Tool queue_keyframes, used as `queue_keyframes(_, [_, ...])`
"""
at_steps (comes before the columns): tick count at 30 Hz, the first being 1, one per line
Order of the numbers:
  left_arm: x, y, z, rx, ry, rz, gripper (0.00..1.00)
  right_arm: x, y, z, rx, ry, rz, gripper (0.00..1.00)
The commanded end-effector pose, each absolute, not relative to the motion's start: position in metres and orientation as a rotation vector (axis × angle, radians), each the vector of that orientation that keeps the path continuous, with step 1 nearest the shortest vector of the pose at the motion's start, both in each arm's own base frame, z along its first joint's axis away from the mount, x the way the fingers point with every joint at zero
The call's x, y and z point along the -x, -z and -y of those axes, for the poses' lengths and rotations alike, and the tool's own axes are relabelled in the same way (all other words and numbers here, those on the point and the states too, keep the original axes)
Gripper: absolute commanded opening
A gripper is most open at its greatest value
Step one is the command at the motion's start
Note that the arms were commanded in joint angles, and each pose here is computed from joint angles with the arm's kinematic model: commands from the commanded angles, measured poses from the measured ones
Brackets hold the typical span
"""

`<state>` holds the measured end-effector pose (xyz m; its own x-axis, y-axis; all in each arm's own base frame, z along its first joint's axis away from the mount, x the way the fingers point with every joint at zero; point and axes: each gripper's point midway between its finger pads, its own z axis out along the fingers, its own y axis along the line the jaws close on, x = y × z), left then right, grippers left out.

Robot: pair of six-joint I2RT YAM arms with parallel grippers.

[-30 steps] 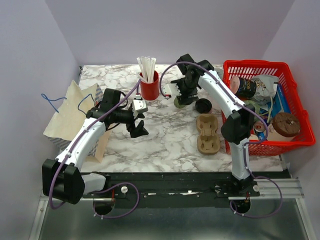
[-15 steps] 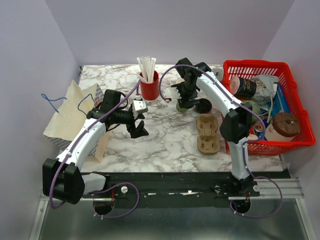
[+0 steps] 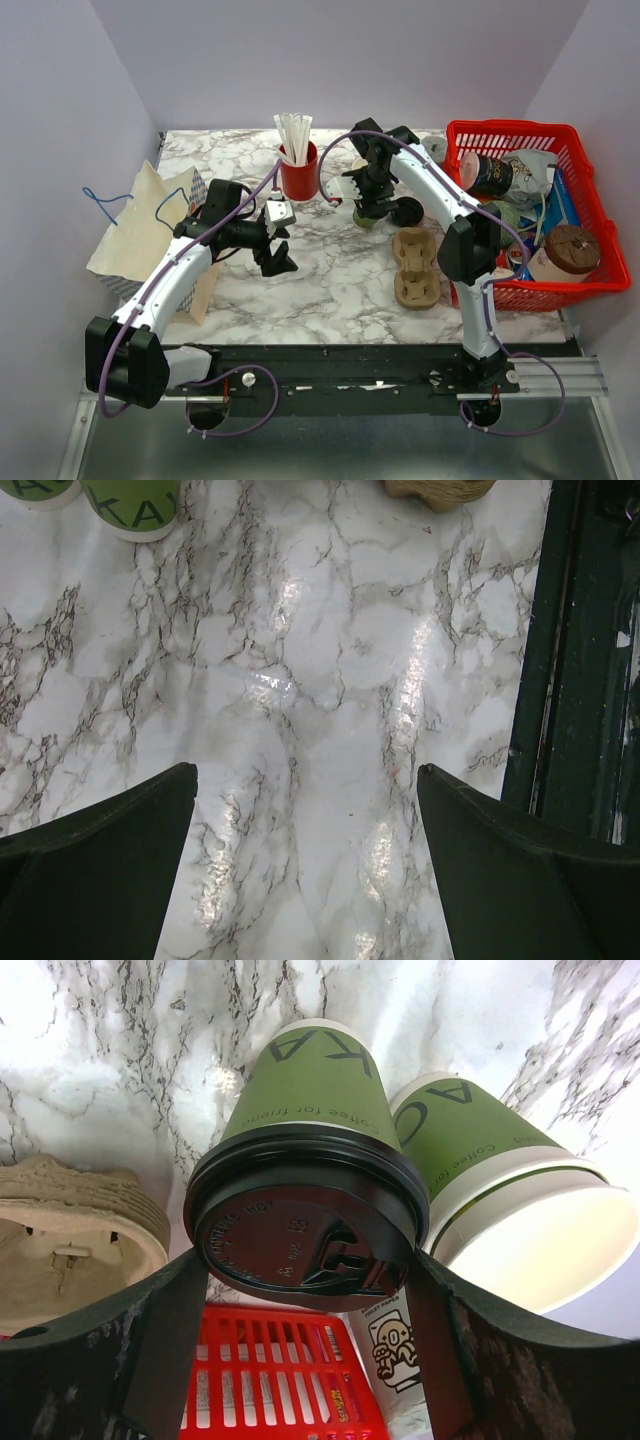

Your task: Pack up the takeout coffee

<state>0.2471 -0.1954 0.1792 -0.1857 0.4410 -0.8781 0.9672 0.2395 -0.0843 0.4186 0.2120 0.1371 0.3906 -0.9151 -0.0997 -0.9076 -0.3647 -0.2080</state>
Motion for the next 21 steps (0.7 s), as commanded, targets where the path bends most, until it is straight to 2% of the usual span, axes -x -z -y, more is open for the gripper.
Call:
queue_keyframes(1, [-0.248, -0.18, 0.196, -1.305, 0.875, -1.746, 0.99, -0.385, -0.128, -0.187, 2.56, -0.051, -1.723, 0.86])
queue_keyframes(4, [-0.247, -0.179, 0.196, -1.304, 0.881, -1.748, 0.99, -0.387, -0.13, -0.189, 2.55, -0.045, -1.718, 0.91])
queue_keyframes(5, [-0.247, -0.179, 0.196, -1.301, 0.881, -1.75, 0.99, -0.387, -0.13, -0.189, 2.546, -0.043, -1.718, 0.99])
queue_keyframes(21, [-0.251, -0.185, 0.2, -1.301, 0.902, -1.741, 0.99, -0.4, -0.156, -0.204, 2.402, -0.002, -1.667, 1.0])
